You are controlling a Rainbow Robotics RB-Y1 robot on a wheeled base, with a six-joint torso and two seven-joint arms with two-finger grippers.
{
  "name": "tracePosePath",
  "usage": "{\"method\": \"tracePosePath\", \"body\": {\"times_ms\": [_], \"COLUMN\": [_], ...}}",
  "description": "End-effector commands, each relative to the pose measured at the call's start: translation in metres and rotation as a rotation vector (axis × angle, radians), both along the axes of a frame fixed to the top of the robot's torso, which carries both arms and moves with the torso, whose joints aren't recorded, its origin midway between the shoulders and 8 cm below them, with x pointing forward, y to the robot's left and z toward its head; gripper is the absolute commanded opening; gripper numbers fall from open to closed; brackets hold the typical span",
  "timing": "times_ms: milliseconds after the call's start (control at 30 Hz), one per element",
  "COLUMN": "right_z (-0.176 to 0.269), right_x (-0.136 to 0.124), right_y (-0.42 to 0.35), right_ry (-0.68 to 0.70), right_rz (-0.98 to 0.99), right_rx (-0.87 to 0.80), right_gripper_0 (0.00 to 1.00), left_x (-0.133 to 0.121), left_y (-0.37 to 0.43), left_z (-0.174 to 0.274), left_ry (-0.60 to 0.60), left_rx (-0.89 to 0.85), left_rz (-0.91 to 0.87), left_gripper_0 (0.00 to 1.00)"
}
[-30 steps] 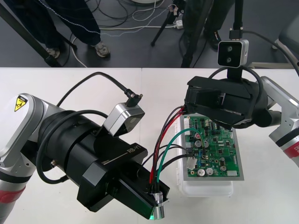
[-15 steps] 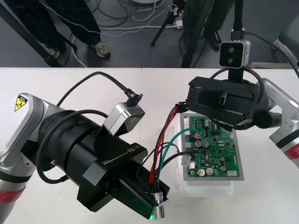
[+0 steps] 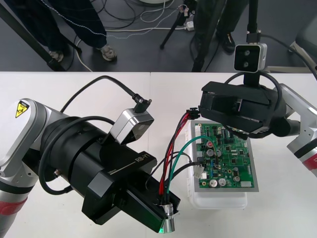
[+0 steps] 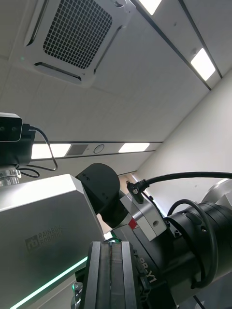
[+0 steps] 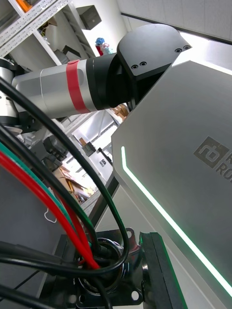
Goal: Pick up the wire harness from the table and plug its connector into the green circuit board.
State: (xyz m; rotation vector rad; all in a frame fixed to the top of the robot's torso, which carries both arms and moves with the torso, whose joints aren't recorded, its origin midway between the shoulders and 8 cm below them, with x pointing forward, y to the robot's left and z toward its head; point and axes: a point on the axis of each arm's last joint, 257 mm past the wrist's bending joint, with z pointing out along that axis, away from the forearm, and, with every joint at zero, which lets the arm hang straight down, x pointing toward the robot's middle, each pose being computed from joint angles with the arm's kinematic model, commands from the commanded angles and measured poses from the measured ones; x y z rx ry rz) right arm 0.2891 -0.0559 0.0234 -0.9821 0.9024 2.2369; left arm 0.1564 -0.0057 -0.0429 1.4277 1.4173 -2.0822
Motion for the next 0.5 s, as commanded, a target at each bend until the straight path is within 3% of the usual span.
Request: {"method": "tracePosePath", "body": {"times_ms": [33, 100, 167, 267, 500], "right_z": [0.0017, -0.0005, -0.0015, -0.0012, -0.0051], "right_x": [0.0008, 0.0051, 0.0059, 0.0065, 0.0044], "right_y": [-0.0146, -0.0163, -0.0173, -0.0185, -0.0136], "right_ry": [0.004, 0.008, 0.000, -0.011, -0.026], "right_rz": [-0.008, -0.023, -0.032, -0.040, -0.042], "right_rx": [-0.019, -0.021, -0.024, -0.023, -0.022], "right_gripper_0": [0.20, 0.65, 0.87, 0.96, 0.98], "left_x": [-0.0114, -0.0115, -0.0115, -0.0114, -0.0117], "left_y": [-0.0035, -0.0038, -0.0038, -0.0040, -0.0057], "left_z": [0.0084, 0.0089, 0.0091, 0.0095, 0.0133], "left_ry": [-0.017, -0.020, -0.022, -0.029, -0.053], "left_rx": [-0.003, -0.005, -0.006, -0.009, -0.024], "left_rz": [-0.065, -0.066, -0.066, -0.067, -0.073], "left_gripper_0": [0.00, 0.00, 0.00, 0.00, 0.00]}}
